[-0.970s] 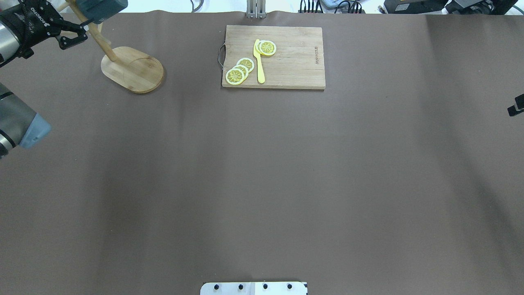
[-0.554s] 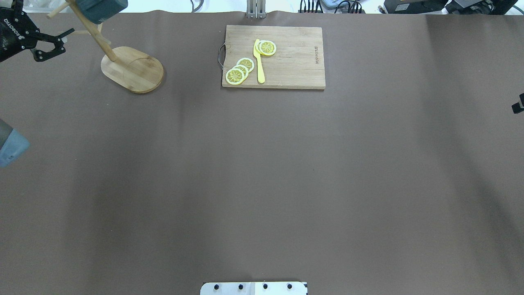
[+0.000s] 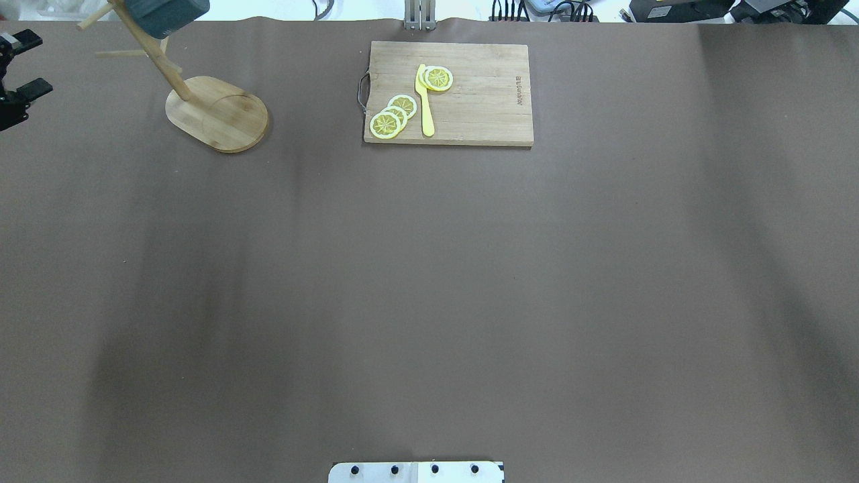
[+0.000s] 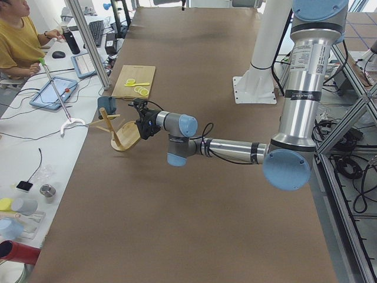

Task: Hang cup on storage rack

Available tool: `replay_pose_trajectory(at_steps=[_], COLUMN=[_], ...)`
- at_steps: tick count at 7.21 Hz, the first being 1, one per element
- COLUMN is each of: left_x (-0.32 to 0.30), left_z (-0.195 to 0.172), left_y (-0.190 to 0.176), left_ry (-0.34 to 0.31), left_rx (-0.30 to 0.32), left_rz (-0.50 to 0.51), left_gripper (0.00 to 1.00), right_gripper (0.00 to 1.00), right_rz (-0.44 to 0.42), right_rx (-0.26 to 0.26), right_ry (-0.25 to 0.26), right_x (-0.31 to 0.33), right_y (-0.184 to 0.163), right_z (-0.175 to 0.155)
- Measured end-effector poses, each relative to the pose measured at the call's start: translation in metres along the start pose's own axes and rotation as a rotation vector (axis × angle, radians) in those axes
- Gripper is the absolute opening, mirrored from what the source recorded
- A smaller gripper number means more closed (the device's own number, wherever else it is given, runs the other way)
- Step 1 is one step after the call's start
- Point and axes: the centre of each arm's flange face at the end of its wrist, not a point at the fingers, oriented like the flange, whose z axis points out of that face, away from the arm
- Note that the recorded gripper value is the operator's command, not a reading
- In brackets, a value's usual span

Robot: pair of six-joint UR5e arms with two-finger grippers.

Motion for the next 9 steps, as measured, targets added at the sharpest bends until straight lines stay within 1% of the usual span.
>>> replay_pose_trajectory(at_steps=[1,2,3,4,5,6,8,9], left_x=[-0.019,-0.036,-0.052,-0.062,-0.072,-0.082,-0.088,-0.089], left_z=[-0.013,-0.024,-0.037,-0.048,-0.058,-0.068,-0.089,-0.094], left_y=[-0.005,-0.014,-0.028,-0.044,-0.057,-0.072,-0.121,-0.136], left_ry=[-0.044,-0.092,-0.147,-0.202,-0.259,-0.318,-0.416,-0.458], left_rx=[0.008,0.025,0.045,0.056,0.031,-0.034,-0.203,-0.288], left_rz=[0.229,0.429,0.614,0.753,0.821,0.825,0.728,0.700], left_gripper=[0.98,0.98,0.98,0.98,0.98,0.98,0.98,0.98], right_gripper=[1.00,1.00,1.00,1.00,1.00,1.00,1.00,1.00], right_rz=[-0.012,-0.016,-0.015,-0.011,-0.001,0.015,0.039,0.022], right_rx=[0.009,0.016,0.022,0.025,0.024,0.018,-0.013,-0.031], right_ry=[0.030,0.057,0.076,0.086,0.096,0.106,0.119,0.124], right_x=[0.006,0.011,0.014,0.018,0.024,0.032,0.065,0.088], right_y=[0.000,0.000,-0.001,-0.002,-0.002,-0.002,-0.001,0.002], right_z=[-0.001,-0.001,-0.002,-0.002,-0.001,0.002,0.015,0.020])
